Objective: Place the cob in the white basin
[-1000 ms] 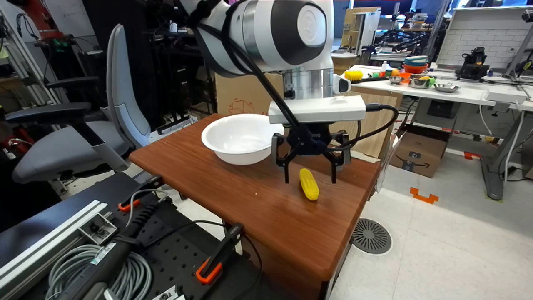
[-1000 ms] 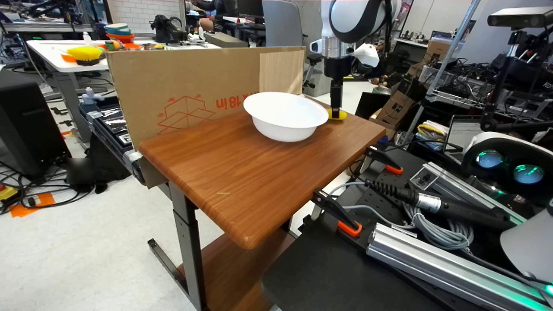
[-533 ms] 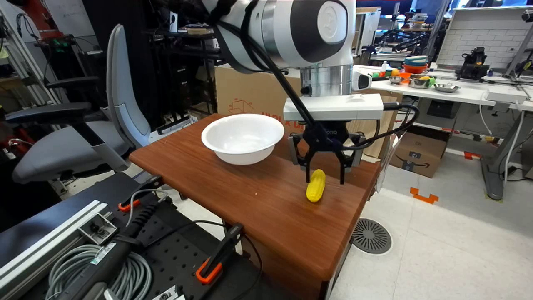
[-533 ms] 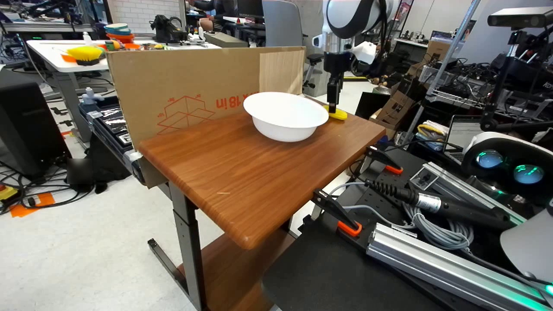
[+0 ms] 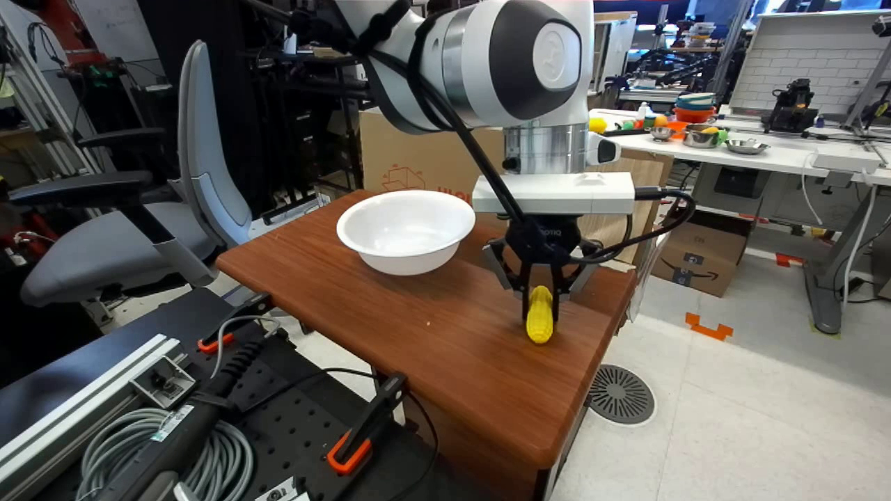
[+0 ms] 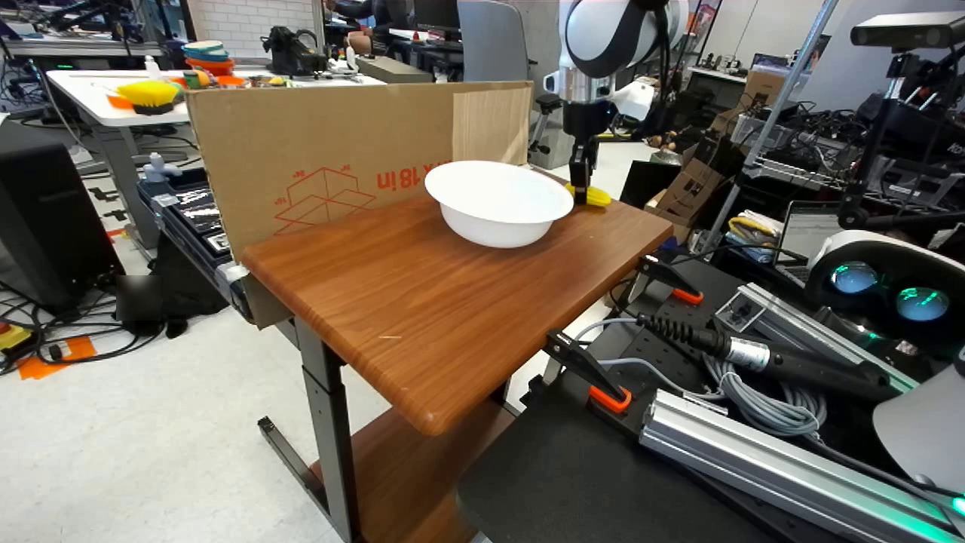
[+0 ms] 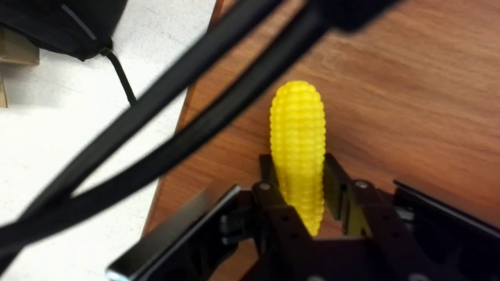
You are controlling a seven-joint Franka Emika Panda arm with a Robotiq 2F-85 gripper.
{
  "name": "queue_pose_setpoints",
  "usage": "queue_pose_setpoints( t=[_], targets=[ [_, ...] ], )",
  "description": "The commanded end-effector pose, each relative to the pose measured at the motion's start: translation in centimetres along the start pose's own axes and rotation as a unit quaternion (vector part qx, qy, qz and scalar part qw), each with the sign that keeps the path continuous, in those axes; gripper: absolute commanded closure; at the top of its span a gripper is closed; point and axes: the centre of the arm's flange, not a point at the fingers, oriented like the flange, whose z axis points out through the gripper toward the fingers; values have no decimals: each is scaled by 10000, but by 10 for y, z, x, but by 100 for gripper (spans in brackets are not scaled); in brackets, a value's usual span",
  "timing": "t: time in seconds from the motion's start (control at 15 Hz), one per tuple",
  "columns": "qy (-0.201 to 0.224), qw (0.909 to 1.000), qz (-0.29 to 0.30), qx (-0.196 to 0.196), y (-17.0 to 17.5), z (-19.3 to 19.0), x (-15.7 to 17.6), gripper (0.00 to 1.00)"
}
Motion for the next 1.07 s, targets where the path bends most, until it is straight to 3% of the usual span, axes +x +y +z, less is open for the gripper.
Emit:
queue_pose_setpoints(
  t=[0.0, 0.2, 0.6, 0.8, 1.0],
  targets=[
    [-31, 9999, -6, 104, -4, -8, 0, 92],
    [263, 9993, -251, 32, -29, -44, -2, 92],
    [861, 9897, -1069, -414, -126, -126, 11, 92],
    [893, 9843, -1423, -534, -170, -138, 16, 92],
    [714, 9831, -1559, -649, -194, -122, 26, 92]
  ],
)
